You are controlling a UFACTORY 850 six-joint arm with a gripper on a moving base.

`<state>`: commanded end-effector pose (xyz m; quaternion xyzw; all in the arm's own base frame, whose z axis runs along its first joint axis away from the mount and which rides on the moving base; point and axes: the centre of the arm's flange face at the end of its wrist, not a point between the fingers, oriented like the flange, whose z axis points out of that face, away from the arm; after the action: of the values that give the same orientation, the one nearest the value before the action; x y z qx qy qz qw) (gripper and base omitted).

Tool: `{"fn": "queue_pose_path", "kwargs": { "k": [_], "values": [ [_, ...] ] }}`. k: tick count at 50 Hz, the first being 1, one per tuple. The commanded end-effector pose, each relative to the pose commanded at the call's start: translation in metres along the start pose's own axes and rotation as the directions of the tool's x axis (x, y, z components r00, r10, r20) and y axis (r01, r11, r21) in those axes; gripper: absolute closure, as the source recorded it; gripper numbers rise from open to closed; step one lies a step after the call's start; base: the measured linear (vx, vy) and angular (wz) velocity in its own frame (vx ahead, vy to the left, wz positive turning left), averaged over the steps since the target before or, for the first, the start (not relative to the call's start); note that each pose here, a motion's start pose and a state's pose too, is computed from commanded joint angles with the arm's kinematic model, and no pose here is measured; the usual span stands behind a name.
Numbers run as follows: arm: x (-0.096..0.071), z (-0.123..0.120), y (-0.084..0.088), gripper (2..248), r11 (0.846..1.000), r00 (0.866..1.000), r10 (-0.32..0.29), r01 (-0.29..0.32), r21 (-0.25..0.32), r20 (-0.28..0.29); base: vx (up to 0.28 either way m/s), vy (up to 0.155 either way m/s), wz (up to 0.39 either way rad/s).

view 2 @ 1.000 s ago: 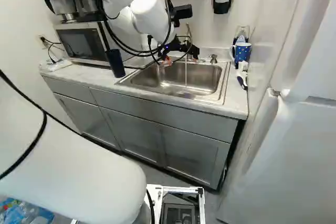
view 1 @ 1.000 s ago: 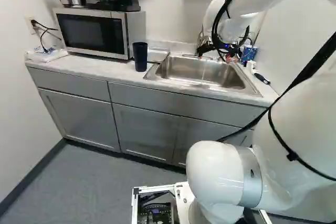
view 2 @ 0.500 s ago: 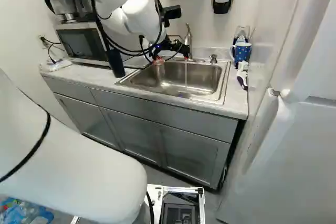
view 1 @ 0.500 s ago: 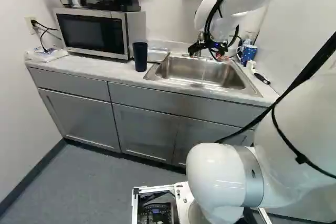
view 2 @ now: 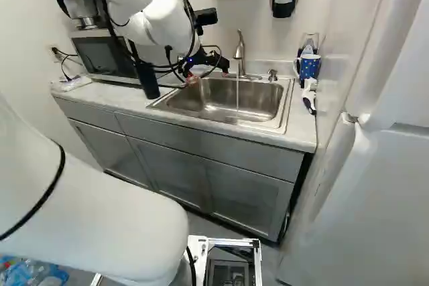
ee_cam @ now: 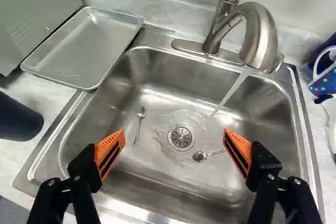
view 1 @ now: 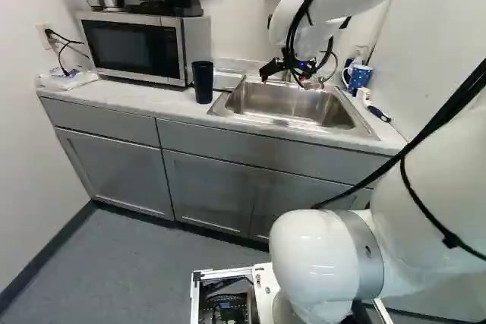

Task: Rinse the cup and place it in the tray

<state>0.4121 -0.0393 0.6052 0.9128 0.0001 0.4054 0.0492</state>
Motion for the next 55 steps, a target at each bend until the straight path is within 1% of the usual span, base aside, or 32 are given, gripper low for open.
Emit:
{"fn": "queue_pose_path", "kwargs": {
  "k": [28, 55],
  "values": [
    [0.001, -0.005, -0.043, 3, 0.996, 0.999, -0.039, 0.04, 0.083, -0.011, 0.0, 0.0, 0.0],
    [0.003, -0.008, -0.084, 3, 0.984, 0.997, -0.074, 0.076, 0.162, -0.019, 0.0, 0.0, 0.0]
  ]
}}
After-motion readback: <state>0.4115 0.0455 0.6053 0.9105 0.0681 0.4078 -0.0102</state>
